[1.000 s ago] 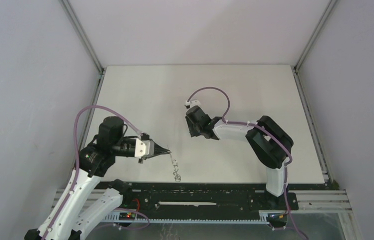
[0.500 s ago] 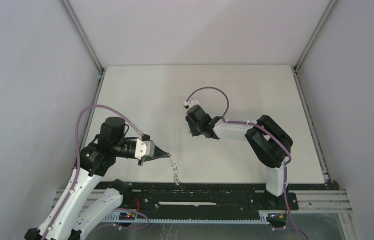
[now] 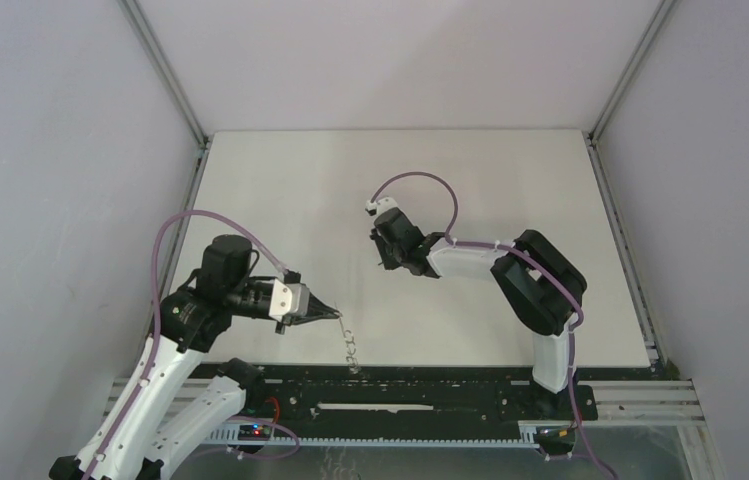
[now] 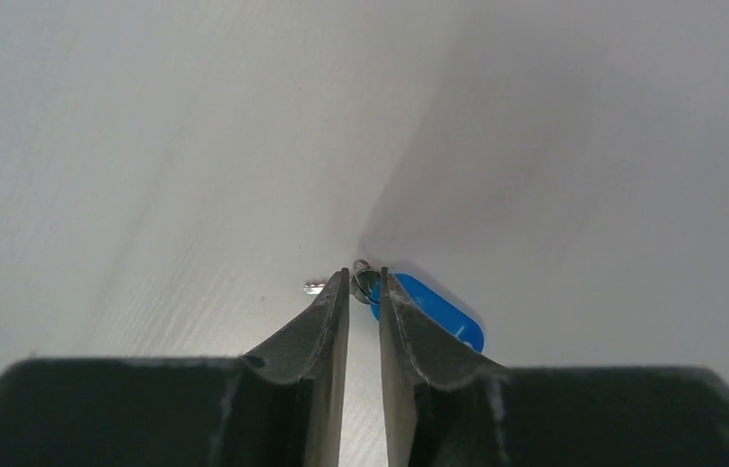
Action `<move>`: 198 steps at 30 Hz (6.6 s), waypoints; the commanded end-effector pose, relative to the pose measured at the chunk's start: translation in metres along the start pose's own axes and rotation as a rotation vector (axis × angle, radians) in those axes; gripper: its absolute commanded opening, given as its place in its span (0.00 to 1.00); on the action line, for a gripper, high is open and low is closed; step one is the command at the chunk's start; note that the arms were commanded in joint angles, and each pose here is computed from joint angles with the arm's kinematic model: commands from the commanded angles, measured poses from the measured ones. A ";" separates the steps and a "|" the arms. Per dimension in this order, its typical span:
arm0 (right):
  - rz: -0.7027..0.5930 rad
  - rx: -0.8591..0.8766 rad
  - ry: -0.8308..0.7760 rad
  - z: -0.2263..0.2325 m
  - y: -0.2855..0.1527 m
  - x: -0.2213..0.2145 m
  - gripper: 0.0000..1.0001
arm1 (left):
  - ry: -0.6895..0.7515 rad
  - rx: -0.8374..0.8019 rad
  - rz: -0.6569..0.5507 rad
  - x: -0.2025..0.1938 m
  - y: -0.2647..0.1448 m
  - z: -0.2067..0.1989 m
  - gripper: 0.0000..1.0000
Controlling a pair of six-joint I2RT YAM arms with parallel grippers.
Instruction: Put the keys on the keyring
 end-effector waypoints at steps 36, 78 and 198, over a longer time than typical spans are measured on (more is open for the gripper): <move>-0.734 0.442 -0.442 0.050 -0.241 0.041 0.00 | 0.058 -0.173 -0.148 0.040 0.001 -0.017 0.00; -1.057 0.617 -0.942 0.117 -0.348 0.046 0.00 | 0.335 -0.357 -0.135 0.065 0.026 -0.022 0.00; -1.316 0.571 -0.908 0.104 -0.402 0.090 0.00 | 0.052 -0.405 -0.238 0.101 0.029 -0.025 0.00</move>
Point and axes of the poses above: each gripper's point midway between its finger pads, its own y axis out along the fingers, its own z axis along the line the jaws close on, x = y × z, the point moved 3 cm from there along -y, back along the fingers, and after that the axes turned 11 degrees about -y, right-handed, at the moved point
